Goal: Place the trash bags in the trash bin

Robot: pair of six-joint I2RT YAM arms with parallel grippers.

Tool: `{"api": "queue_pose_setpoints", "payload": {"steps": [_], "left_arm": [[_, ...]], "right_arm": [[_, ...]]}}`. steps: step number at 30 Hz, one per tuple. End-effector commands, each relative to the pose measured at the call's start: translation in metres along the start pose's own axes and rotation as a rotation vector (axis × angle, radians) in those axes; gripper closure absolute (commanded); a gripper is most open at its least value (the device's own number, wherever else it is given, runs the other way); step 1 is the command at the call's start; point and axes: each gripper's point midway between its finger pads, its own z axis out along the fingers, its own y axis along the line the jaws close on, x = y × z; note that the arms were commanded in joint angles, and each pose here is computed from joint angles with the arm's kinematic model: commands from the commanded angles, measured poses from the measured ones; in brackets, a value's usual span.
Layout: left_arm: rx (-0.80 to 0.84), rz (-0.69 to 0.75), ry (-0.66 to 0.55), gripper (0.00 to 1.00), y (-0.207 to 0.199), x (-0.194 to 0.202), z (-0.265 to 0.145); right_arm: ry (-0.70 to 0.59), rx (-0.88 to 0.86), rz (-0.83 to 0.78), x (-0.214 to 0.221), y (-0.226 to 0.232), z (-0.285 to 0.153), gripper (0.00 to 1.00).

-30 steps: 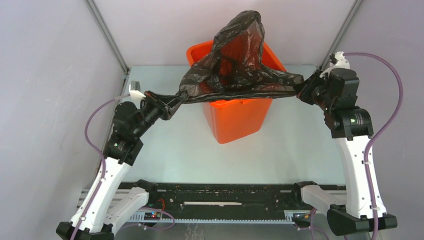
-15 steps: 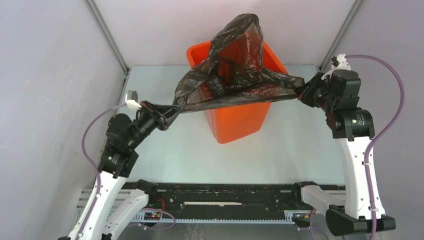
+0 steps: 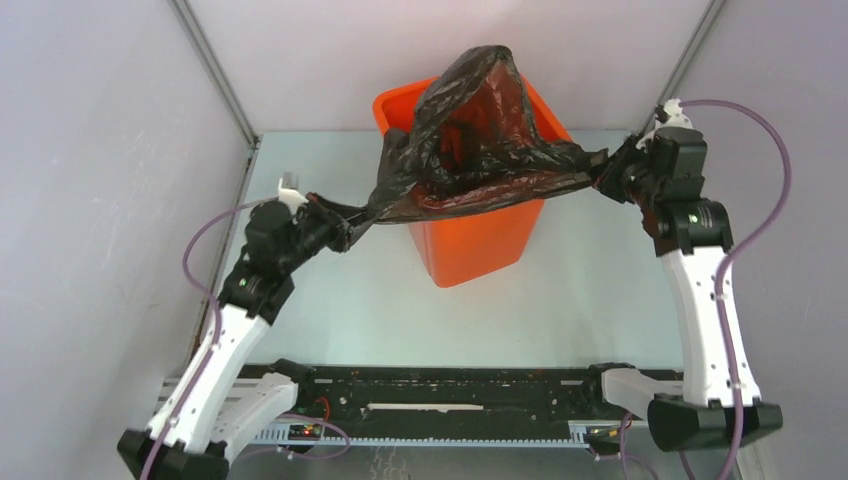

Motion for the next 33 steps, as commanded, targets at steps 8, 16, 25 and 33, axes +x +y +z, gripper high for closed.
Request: {"api": "queue_pose_setpoints", "payload": {"steps": [8,16,25,33], "left_arm": [[-0.123,0.351,-0.016,0.51,0.000,-0.022,0.010],[-0.044,0.565,-0.064,0.12,-0.025,-0.012,-0.059],[0.055,0.714,-0.090,0.04,-0.059,0.000,-0.113],[0.342,0.784,-0.001,0.12,-0.163,0.004,-0.080]], "right_arm": [[0.196,-0.169,-0.042,0.021,0.023,0.026,0.70],[0.138,-0.134,-0.098,0.011,0.023,-0.037,0.26],[0.073,-0.160,-0.119,0.006,0.031,-0.087,0.24],[-0.068,-0.359,-0.198,-0.043,0.085,-0.107,0.17]]}}
